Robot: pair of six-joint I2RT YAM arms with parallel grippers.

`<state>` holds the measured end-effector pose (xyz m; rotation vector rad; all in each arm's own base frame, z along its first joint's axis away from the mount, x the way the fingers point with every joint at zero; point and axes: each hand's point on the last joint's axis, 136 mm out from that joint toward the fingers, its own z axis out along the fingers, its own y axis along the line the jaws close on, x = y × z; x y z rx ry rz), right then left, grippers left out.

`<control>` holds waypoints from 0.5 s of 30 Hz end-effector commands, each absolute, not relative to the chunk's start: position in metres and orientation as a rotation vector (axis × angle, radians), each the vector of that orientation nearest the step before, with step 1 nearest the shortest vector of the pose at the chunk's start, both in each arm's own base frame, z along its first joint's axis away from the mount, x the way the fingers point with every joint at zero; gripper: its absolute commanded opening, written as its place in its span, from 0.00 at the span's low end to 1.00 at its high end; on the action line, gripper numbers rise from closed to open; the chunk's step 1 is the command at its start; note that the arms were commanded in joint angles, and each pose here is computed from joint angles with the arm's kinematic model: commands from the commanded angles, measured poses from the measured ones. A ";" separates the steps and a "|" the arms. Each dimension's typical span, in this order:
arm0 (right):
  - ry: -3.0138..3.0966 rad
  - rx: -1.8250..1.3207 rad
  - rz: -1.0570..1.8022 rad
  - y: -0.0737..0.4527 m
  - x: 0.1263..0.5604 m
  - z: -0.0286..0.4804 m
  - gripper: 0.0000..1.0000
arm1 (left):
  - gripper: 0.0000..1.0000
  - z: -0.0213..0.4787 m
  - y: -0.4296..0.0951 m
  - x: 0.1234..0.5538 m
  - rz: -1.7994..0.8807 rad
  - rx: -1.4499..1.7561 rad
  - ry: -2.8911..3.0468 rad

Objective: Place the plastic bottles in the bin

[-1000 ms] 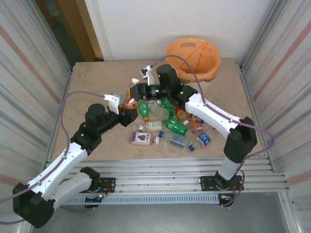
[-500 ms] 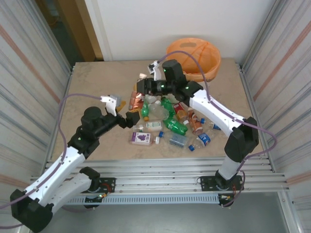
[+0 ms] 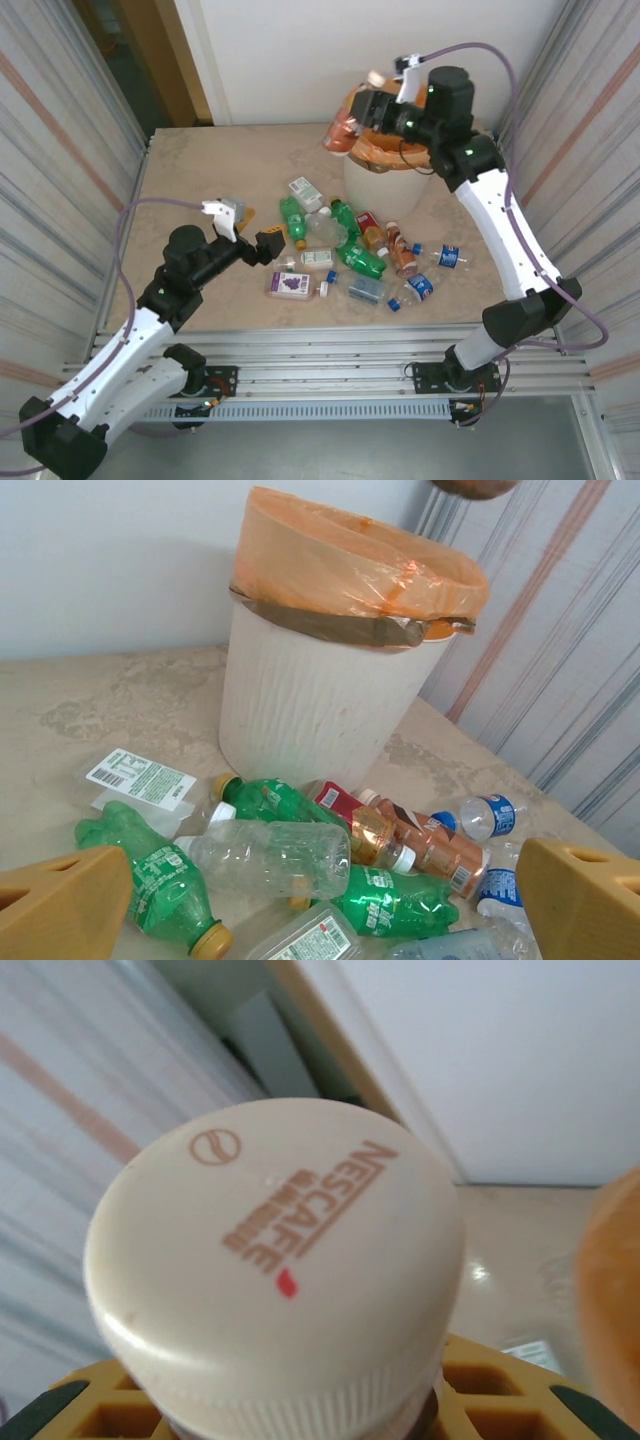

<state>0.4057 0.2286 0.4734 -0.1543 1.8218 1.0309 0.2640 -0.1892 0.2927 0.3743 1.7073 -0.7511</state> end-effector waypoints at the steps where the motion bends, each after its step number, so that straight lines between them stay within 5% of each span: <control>1: 1.816 -0.089 0.906 0.194 0.422 0.480 0.22 | 0.99 0.298 -0.186 0.267 -0.720 0.359 1.691; 15: 1.996 0.111 0.600 0.108 0.515 0.408 0.22 | 0.99 0.297 -0.180 0.269 -0.690 0.324 1.701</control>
